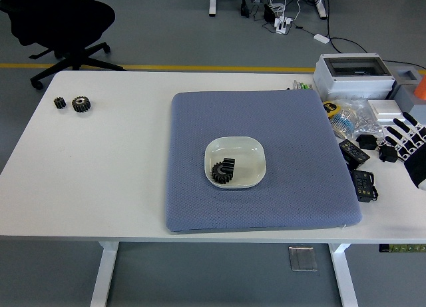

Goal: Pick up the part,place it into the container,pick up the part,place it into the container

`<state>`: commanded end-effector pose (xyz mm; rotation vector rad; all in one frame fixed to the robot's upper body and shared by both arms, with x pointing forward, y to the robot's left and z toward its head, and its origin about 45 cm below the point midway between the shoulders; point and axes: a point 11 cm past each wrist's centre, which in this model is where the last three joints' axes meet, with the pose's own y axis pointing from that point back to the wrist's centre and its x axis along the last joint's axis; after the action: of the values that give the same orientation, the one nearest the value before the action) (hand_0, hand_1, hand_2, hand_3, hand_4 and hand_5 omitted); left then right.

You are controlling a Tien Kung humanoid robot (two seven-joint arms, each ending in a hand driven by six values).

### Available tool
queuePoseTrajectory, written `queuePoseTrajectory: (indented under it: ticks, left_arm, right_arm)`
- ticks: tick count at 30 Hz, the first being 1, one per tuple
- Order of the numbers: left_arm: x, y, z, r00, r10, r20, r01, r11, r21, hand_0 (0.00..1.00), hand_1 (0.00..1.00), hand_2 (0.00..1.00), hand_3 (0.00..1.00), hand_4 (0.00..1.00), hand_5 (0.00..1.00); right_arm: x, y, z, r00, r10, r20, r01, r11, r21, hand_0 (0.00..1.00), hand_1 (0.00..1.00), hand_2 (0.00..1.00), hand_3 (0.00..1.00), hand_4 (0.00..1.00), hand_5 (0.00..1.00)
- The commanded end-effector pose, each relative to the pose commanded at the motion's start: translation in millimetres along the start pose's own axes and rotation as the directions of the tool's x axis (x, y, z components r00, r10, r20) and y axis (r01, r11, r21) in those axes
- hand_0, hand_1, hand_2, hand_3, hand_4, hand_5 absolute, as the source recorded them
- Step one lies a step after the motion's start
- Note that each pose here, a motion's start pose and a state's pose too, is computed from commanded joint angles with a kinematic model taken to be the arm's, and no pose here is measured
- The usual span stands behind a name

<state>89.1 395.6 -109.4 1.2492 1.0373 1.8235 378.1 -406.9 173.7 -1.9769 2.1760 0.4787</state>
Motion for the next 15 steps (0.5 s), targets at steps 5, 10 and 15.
queuePoseTrajectory:
  ticks: [5,10,15]
  left_arm:
    - [-0.9,0.3,2.1,1.000,-0.001,-0.005,0.001,1.000,-0.003,0.623,0.601,0.646,0.555,0.644,0.571]
    - [-1.9,0.5,1.6,1.000,-0.003,-0.004,0.003,1.000,-0.001,0.624,0.601,0.646,0.555,0.645,0.571]
    - [-2.3,0.6,2.4,1.000,-0.004,-0.002,0.004,1.000,-0.003,0.624,0.599,0.645,0.554,0.644,0.571]
  right_arm:
    - [0.4,-0.6,-3.7,1.000,0.007,0.012,-0.007,1.000,0.016,0.891,0.814,0.834,0.851,0.998,0.890]
    - [-1.6,-1.1,-4.7,1.000,0.006,0.019,-0.006,1.000,0.027,0.857,0.798,0.823,0.827,0.998,0.888]
    - [-3.4,-1.9,-8.6,1.000,0.001,0.017,-0.002,0.999,0.039,0.852,0.792,0.820,0.818,0.998,0.886]
